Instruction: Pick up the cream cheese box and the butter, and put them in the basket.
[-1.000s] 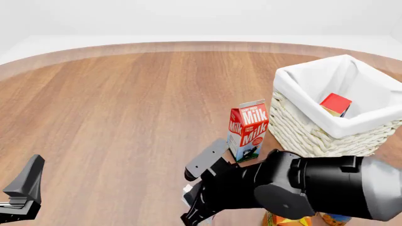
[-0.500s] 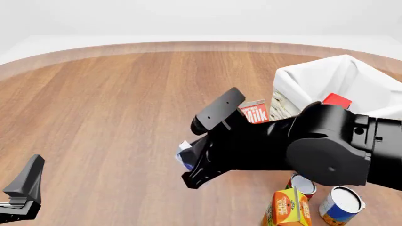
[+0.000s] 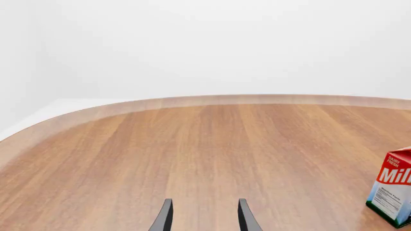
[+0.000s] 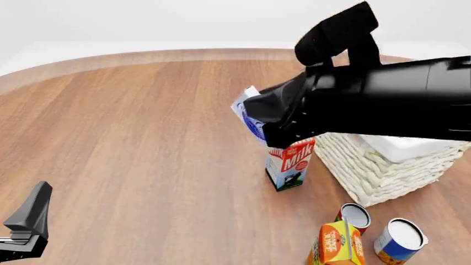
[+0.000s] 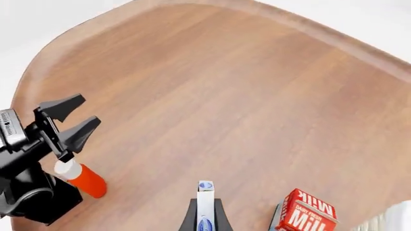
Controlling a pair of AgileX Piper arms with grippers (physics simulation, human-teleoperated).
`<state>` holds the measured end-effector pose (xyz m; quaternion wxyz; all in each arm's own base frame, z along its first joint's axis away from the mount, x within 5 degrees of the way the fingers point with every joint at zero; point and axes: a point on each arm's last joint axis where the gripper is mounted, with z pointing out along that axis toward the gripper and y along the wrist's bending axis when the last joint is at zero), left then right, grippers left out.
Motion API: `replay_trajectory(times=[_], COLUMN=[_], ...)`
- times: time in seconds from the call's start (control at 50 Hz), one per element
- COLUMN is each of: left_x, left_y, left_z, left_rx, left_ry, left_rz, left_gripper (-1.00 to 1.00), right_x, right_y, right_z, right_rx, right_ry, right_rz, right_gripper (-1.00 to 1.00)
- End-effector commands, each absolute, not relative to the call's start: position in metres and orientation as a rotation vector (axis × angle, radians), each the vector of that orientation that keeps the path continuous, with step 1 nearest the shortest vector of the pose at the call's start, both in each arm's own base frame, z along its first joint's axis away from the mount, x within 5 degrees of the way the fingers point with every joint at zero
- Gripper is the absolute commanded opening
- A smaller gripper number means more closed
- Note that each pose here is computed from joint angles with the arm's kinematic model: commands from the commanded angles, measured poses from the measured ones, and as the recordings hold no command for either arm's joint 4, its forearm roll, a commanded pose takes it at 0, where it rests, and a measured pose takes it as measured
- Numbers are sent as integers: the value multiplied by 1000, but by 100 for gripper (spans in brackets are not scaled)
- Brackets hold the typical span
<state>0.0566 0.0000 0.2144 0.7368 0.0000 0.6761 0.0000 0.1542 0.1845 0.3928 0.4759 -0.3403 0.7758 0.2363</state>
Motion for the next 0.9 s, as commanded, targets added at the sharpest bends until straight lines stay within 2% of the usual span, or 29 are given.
replay_trajectory(times=[0.02,0.4,0.46,0.82,0.9], left_x=[57,57,57,57,57], left_y=[0,0,0,0,0], left_z=[214,214,214,214,214], left_rx=[0,0,0,0,0], left_ry=[1485,1485,1485,1485,1485], left_rz=[0,0,0,0,0], left_gripper=[100,100,100,100,100], right_x=[147,142,146,160,162], right_y=[144,91,85,55,50], right_z=[438,484,476,481,471], right_rx=[-699,-462,-417,-197,-160], right_ry=[1796,1703,1708,1706,1712], right_rz=[545,444,421,318,303], right_gripper=[-100,-100,-100,-100,-100])
